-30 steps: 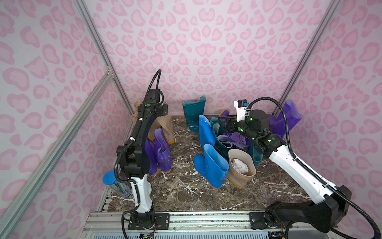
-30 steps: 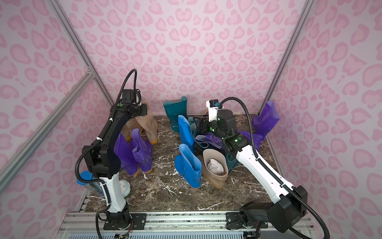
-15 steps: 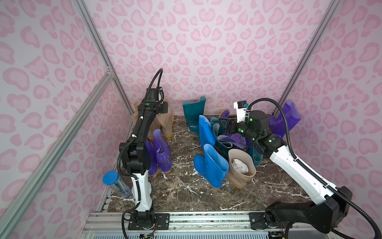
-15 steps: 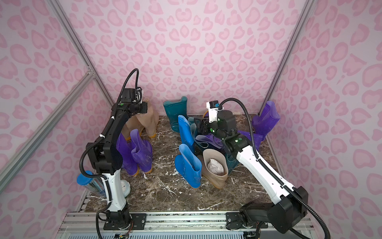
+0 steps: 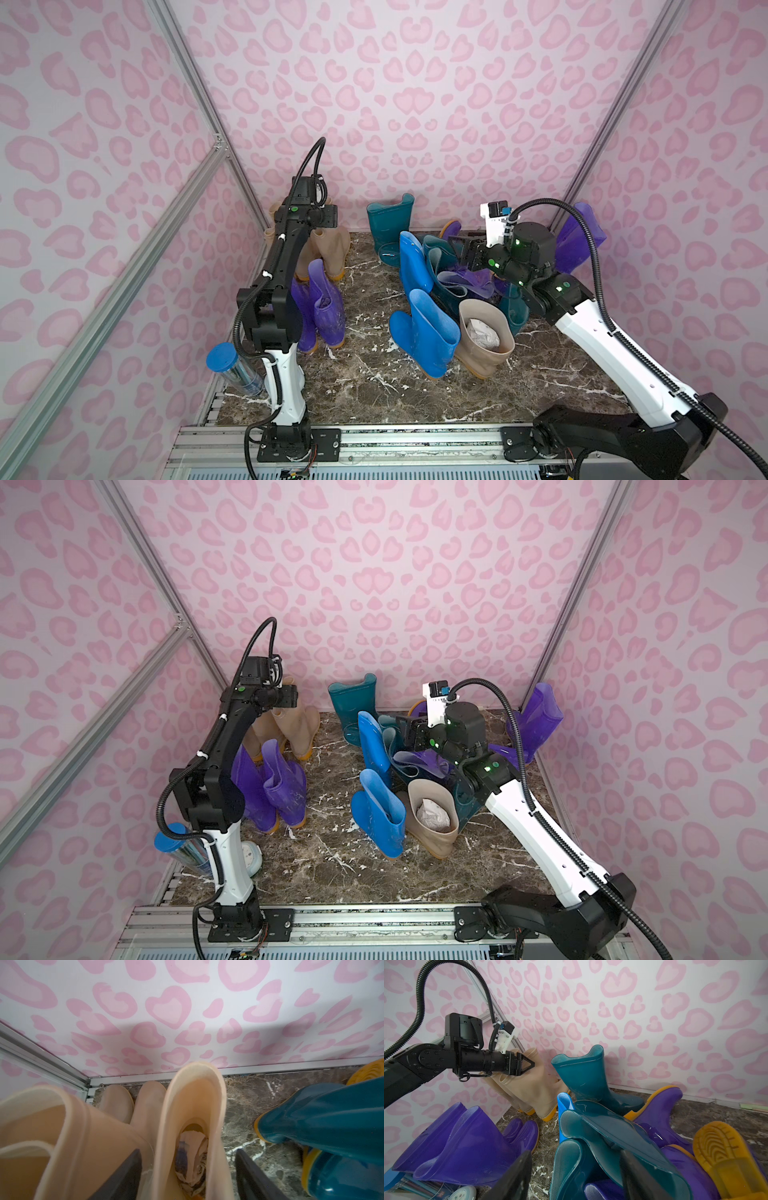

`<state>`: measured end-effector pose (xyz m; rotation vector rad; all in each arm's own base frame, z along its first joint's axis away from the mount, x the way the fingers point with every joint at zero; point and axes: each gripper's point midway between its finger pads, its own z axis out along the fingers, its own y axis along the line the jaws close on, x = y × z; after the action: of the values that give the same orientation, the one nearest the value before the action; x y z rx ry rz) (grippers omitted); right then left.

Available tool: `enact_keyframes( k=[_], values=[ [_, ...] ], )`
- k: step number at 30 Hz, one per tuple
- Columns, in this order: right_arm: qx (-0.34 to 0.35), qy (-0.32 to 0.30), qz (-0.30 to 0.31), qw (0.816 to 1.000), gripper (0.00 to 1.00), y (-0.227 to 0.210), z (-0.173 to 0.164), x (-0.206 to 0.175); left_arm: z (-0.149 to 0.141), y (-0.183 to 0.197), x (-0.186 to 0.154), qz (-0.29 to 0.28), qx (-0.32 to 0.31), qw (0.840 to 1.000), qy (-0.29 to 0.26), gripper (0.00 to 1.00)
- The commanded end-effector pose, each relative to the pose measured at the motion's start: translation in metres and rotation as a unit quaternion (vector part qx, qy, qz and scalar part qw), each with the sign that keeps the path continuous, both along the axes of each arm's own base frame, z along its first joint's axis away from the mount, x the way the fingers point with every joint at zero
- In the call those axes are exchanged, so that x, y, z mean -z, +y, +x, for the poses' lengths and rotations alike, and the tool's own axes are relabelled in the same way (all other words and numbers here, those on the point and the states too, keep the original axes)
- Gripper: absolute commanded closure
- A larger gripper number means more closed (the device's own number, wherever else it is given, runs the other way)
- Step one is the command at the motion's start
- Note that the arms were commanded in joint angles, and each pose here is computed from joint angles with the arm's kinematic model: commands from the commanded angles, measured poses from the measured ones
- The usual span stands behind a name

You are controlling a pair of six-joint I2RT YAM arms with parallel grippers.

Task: Match and arrange rain boots in pairs
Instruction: Pair a pair of rain boots at the corner of the board.

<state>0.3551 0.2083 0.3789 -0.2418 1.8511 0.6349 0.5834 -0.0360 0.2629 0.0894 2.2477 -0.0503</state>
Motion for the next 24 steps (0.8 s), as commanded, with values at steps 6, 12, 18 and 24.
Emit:
enact_keyframes(
  k=[6, 12, 18, 24],
  values=[
    [0.042, 0.031, -0.046, 0.998, 0.31, -0.027, -0.030, 0.013, -0.033, -0.039, -0.054, -0.119, 0.032, 0.992, 0.004, 0.19],
    [0.051, 0.059, -0.087, 0.993, 0.30, -0.027, -0.071, 0.024, -0.083, -0.064, -0.110, -0.152, 0.047, 0.987, -0.039, 0.18],
    [0.082, 0.111, -0.113, 0.984, 0.31, -0.038, -0.116, 0.036, -0.151, -0.091, -0.128, -0.198, 0.056, 0.974, -0.097, 0.19],
    [0.062, 0.190, -0.109, 0.974, 0.29, -0.036, -0.155, 0.073, -0.204, -0.108, -0.102, -0.253, 0.065, 0.961, -0.086, 0.21]
  ],
)
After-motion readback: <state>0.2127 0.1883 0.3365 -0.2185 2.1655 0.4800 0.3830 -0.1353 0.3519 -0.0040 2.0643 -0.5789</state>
